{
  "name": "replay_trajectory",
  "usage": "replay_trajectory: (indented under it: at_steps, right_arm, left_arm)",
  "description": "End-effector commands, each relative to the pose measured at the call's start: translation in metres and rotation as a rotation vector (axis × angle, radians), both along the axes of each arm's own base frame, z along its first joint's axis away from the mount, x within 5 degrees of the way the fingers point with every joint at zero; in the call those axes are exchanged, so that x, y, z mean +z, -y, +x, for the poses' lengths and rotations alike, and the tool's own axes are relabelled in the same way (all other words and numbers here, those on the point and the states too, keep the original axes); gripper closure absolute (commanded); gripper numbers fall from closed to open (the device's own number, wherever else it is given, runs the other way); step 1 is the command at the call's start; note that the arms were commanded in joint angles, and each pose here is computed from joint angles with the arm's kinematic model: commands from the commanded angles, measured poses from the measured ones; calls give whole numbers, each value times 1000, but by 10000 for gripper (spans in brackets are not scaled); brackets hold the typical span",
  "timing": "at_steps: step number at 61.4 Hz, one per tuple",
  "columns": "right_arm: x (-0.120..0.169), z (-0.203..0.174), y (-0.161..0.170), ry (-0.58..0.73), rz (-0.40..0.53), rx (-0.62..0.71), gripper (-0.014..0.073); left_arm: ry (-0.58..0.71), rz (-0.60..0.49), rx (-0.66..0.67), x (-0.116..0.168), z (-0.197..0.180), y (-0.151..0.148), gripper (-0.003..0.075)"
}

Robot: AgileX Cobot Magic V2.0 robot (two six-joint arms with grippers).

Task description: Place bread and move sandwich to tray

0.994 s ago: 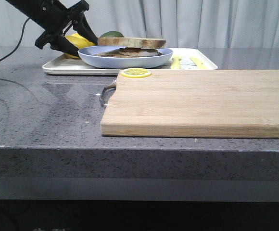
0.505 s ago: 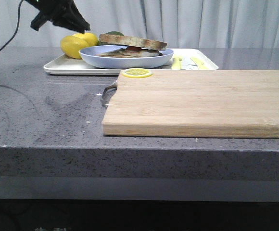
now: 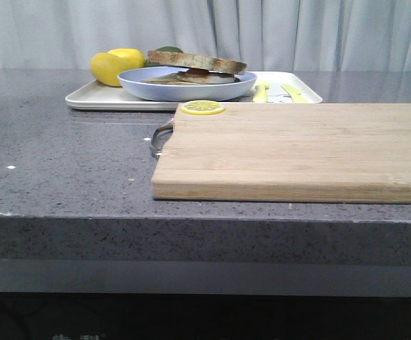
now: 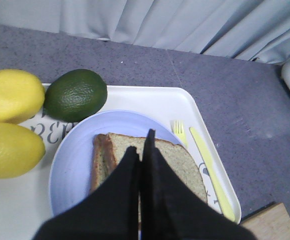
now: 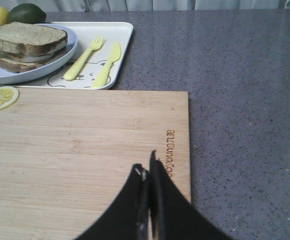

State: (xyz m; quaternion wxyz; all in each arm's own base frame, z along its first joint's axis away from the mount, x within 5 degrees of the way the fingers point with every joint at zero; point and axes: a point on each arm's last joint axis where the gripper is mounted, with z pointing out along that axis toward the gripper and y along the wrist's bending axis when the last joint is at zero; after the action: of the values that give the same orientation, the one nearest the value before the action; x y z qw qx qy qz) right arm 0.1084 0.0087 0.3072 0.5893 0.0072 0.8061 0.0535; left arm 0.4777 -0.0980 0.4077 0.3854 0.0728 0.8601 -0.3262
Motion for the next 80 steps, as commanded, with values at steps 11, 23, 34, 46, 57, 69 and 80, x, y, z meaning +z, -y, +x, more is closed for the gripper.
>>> replay_trajectory:
  at_steps: [11,23,34,46,57,69,80]
  right_arm:
    - [15,2,0,99,8,-2,656]
    - [15,2,0,99,8,-2,656]
    - [15,2,0,99,8,-2,656]
    - [15,2,0,99,8,-2,656]
    - [15,2,0,99,8,-2,656]
    - [15,2,0,99,8,-2,656]
    - [15,2,0,99,8,-2,656]
  left_arm:
    - [-48,302,98,23,-50,-11,741]
    - [-195,503,148,-5,-87,-31,741]
    - [-160,515,191,-17,-127,-40,741]
    - [38,456,266,-22,-182,-50,741]
    - [232,397,332,-27,-243,-60,741]
    - [368,353,375,-46,-304,-70,741]
    - [541,292,423,-62,-362,-79,741]
